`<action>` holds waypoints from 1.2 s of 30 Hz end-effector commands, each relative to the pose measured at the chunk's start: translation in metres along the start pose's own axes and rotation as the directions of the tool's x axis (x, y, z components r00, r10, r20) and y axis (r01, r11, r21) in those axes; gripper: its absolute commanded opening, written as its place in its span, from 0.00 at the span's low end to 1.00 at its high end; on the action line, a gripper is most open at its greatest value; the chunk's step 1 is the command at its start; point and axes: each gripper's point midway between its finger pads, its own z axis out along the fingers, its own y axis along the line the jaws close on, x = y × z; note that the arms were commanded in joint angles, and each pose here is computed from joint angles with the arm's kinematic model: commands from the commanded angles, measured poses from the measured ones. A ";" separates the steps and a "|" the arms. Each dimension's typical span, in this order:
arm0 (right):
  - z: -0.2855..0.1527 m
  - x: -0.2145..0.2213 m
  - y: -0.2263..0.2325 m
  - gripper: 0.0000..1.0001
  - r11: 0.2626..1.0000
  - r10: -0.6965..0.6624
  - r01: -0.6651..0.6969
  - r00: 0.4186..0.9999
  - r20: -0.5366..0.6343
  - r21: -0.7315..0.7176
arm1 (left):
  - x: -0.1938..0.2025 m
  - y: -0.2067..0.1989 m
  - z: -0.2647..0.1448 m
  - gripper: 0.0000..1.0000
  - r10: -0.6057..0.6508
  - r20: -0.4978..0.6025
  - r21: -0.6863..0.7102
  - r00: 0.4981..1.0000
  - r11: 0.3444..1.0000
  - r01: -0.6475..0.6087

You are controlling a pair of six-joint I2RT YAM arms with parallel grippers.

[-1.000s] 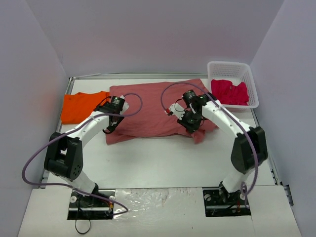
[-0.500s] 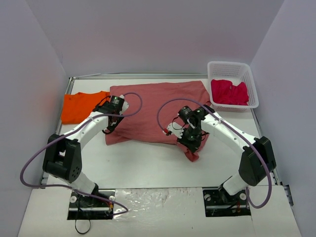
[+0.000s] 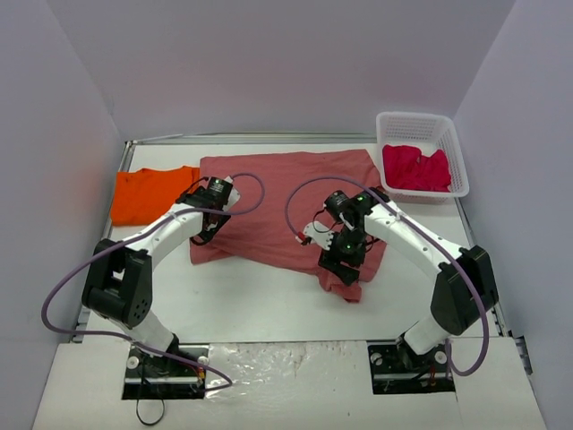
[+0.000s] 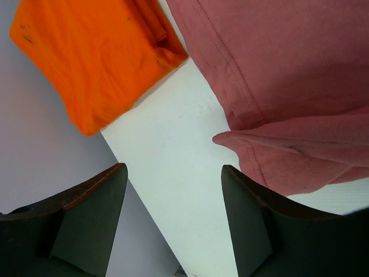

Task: Fold and stack the t-shirts
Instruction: Flatten out the tshirt

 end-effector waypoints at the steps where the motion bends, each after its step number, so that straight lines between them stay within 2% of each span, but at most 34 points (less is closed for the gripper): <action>1: -0.034 -0.002 -0.031 0.52 0.985 0.078 -0.088 0.994 0.070 0.145 | -0.002 0.004 -0.003 0.65 0.003 0.002 -0.020 1.000 1.000 -0.003; 2: -0.035 0.005 -0.042 0.43 0.978 0.117 -0.127 0.991 0.070 0.165 | -0.003 0.003 -0.004 0.65 0.003 0.004 -0.019 1.000 1.000 -0.003; 6: -0.024 0.037 -0.066 0.35 0.958 0.226 -0.227 0.974 0.027 0.174 | -0.002 0.004 -0.008 0.65 -0.004 0.016 -0.018 1.000 1.000 0.004; 12: -0.004 0.065 -0.079 0.35 0.940 0.312 -0.306 0.950 -0.018 0.150 | -0.002 0.005 -0.011 0.65 -0.009 0.028 -0.016 1.000 1.000 0.009; 21: 0.024 0.085 -0.074 0.39 0.947 0.317 -0.308 0.941 -0.114 0.090 | -0.002 0.003 -0.010 0.65 -0.011 0.031 -0.011 0.999 1.000 0.011; 32: 0.049 0.081 -0.095 0.40 0.938 0.347 -0.344 0.928 -0.132 0.052 | -0.001 0.004 -0.013 0.65 -0.014 0.039 -0.016 0.999 1.000 0.015; 36: 0.055 0.081 -0.096 0.43 0.937 0.350 -0.349 0.925 -0.146 0.031 | 0.000 0.005 -0.014 0.65 -0.014 0.042 -0.021 0.999 1.000 0.015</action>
